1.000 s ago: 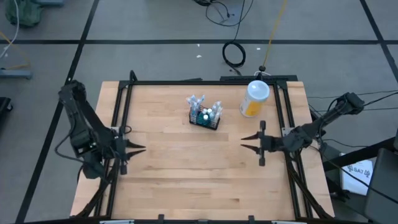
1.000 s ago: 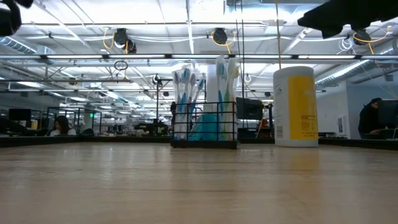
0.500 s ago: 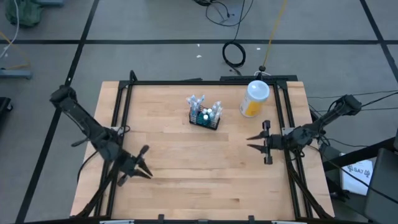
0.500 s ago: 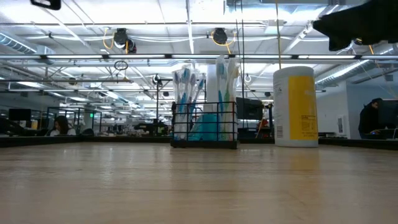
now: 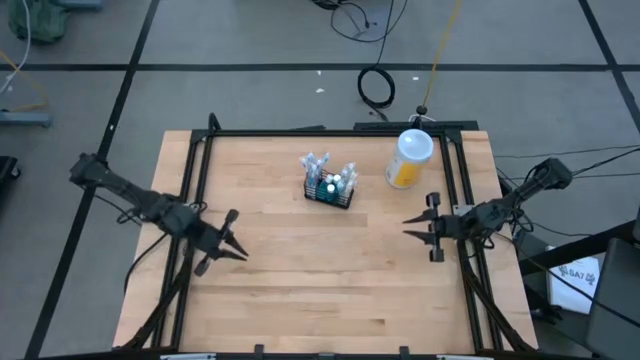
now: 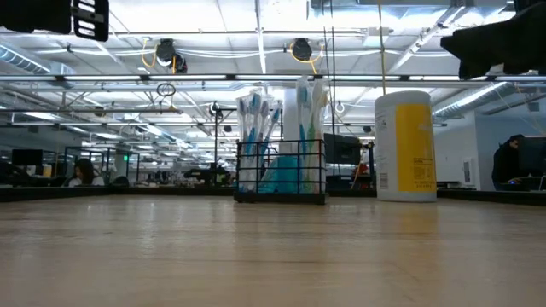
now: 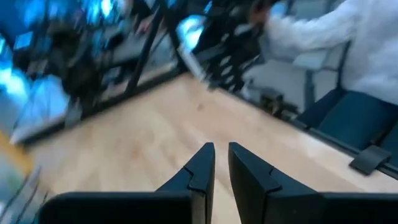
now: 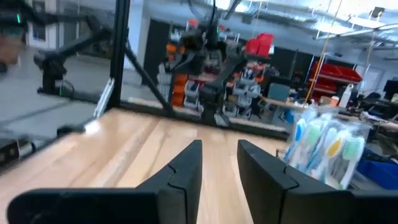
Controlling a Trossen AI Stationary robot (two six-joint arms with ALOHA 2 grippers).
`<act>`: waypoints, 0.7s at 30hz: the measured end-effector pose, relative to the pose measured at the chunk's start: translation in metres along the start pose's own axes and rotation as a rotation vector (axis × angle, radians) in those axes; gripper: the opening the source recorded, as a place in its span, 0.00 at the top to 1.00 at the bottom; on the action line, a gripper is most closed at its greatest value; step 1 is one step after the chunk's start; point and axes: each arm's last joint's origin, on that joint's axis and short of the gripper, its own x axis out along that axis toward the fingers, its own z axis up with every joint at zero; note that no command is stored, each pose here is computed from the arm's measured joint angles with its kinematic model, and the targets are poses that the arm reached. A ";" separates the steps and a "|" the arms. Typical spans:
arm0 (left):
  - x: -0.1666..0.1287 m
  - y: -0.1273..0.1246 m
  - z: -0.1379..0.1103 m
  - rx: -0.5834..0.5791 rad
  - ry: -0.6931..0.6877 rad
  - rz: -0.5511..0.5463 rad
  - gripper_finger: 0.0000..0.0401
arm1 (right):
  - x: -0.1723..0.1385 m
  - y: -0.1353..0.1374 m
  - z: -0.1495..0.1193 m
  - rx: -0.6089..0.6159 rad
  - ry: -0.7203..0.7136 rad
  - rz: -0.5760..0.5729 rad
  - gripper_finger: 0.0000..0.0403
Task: Pick & Place toothbrushing station
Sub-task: Return to Home Position
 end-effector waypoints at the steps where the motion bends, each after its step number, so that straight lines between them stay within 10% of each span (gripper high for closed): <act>1: 0.000 0.000 -0.003 0.031 -0.039 -0.017 0.87 | -0.001 -0.001 0.001 0.004 -0.008 -0.002 0.77; 21: -0.016 0.032 -0.065 -0.239 -0.101 0.305 0.87 | -0.005 -0.003 0.000 0.005 -0.011 -0.004 0.77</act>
